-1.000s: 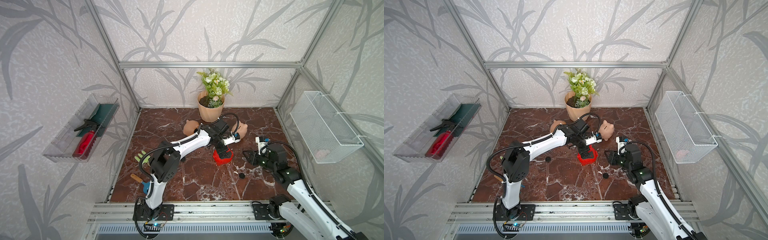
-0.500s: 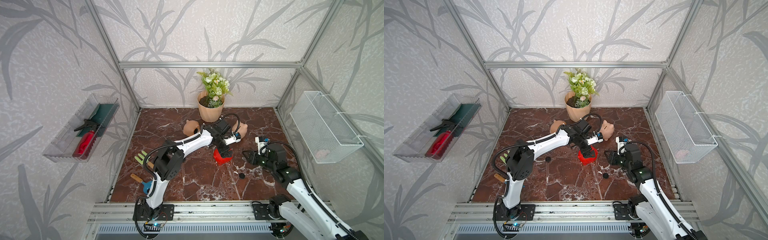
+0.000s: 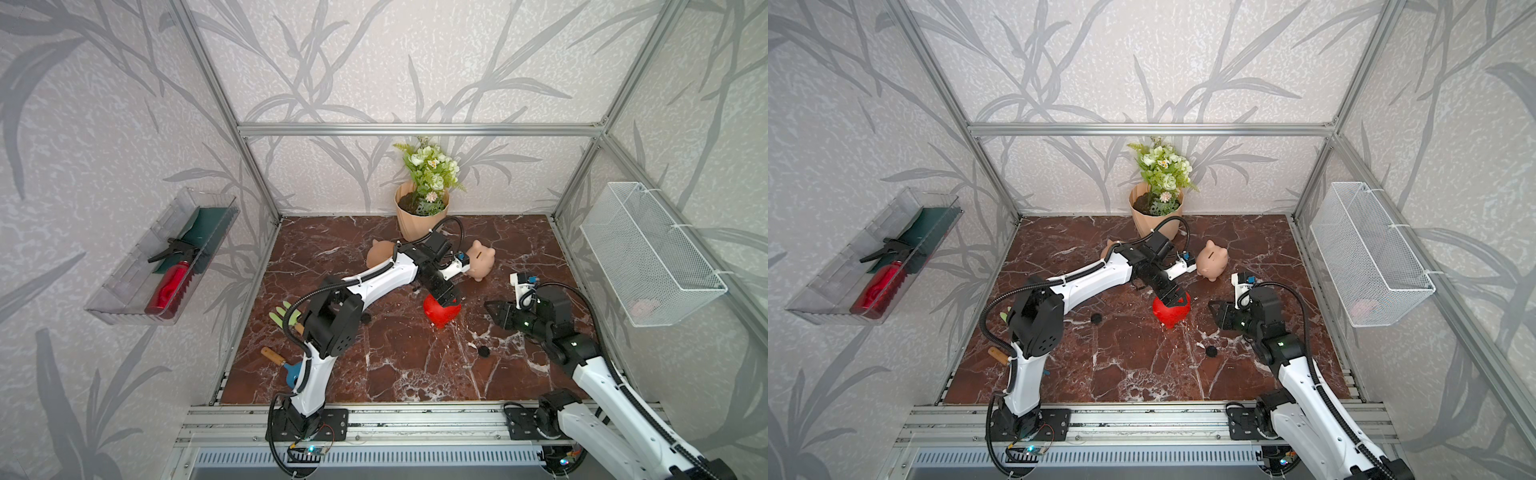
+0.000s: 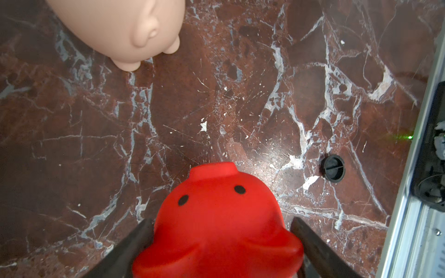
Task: Close piggy banks
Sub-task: Turn over the piggy bank at the center of the board, then pick up the knob at the center of the board.
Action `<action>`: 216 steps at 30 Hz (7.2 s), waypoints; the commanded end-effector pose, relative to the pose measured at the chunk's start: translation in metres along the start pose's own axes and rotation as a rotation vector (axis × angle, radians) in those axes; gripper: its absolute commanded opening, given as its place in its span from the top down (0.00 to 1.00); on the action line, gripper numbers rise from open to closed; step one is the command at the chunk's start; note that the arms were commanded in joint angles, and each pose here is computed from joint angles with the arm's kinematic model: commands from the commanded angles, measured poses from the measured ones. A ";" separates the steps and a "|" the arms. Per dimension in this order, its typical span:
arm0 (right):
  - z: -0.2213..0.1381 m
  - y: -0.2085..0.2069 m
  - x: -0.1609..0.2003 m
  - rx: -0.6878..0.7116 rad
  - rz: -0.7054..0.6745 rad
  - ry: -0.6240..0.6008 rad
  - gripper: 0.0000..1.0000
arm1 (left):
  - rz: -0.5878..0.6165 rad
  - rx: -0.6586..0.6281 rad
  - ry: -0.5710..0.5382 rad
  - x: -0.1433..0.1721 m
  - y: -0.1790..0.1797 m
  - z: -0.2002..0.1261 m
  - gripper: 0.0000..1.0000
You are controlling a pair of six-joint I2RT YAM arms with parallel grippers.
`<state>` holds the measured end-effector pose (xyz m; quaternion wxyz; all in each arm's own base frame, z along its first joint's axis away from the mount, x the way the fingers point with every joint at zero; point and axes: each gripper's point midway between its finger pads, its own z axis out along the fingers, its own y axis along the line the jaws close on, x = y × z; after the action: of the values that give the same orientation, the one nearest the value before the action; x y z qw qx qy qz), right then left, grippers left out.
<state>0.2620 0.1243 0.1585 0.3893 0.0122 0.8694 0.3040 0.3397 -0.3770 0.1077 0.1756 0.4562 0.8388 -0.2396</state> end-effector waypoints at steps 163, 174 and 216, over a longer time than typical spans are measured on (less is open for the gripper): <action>0.282 0.224 0.156 -0.060 -1.066 0.699 0.78 | -0.768 -0.529 -0.774 0.173 0.030 -0.360 0.01; 0.279 0.225 0.165 -0.105 -1.053 0.736 0.78 | -0.771 -0.502 -0.778 0.171 0.029 -0.357 0.01; 0.273 0.188 0.174 0.020 -1.055 0.806 0.95 | -0.755 -0.479 -0.823 0.160 0.024 -0.367 0.01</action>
<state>0.2932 0.4853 0.0205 0.1655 -0.5321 0.8274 0.0700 0.2496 -0.0498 0.3037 0.4650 -0.0592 0.8493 -0.2430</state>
